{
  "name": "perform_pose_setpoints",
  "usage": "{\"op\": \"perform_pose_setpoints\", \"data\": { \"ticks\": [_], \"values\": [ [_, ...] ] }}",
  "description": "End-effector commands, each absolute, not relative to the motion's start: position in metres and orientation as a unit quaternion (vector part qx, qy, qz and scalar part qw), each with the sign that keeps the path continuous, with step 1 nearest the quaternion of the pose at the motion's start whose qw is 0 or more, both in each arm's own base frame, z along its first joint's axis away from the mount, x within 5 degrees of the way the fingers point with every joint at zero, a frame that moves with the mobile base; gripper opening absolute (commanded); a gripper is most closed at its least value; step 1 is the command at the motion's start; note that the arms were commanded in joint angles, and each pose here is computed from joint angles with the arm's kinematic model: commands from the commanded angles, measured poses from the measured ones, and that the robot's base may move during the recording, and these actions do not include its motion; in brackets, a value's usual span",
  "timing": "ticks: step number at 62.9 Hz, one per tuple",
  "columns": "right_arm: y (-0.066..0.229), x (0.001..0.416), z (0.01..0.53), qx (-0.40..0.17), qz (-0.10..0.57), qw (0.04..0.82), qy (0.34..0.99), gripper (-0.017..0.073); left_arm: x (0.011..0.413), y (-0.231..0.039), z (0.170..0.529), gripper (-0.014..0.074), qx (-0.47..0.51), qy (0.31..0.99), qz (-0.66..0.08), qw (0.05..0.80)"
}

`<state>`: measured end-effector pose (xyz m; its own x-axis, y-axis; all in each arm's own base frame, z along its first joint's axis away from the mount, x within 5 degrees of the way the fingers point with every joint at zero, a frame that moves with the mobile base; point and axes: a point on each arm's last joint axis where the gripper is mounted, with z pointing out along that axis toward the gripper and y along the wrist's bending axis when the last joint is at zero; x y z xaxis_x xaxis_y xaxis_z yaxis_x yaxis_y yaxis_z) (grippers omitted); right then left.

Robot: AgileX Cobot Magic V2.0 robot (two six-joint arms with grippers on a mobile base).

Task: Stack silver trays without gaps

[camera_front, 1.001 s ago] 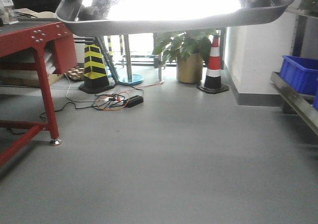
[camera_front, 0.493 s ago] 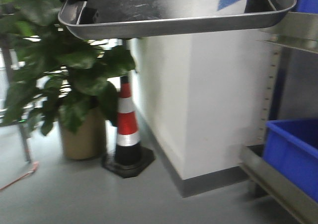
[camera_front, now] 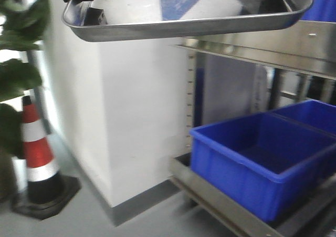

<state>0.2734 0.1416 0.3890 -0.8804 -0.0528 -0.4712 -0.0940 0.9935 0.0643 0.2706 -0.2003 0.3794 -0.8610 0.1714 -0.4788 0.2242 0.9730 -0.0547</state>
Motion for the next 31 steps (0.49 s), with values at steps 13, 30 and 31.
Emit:
{"op": "perform_pose_setpoints", "data": {
  "ticks": [13,30,31],
  "values": [
    [0.1355,0.2679,0.4149,-0.042,0.056,0.300,0.951,0.0057,0.2622,-0.1981,0.3996,-0.0048,0.117,0.951,-0.070,0.278],
    [0.1355,0.2679,0.4149,-0.042,0.056,0.300,0.951,0.0057,0.2622,-0.1981,0.3996,-0.0048,0.117,0.951,-0.070,0.278],
    [0.1355,0.2679,0.4149,-0.042,0.056,0.300,0.951,0.0057,0.2622,-0.1981,0.3996,-0.0048,0.117,0.951,-0.070,0.278]
  ]
}}
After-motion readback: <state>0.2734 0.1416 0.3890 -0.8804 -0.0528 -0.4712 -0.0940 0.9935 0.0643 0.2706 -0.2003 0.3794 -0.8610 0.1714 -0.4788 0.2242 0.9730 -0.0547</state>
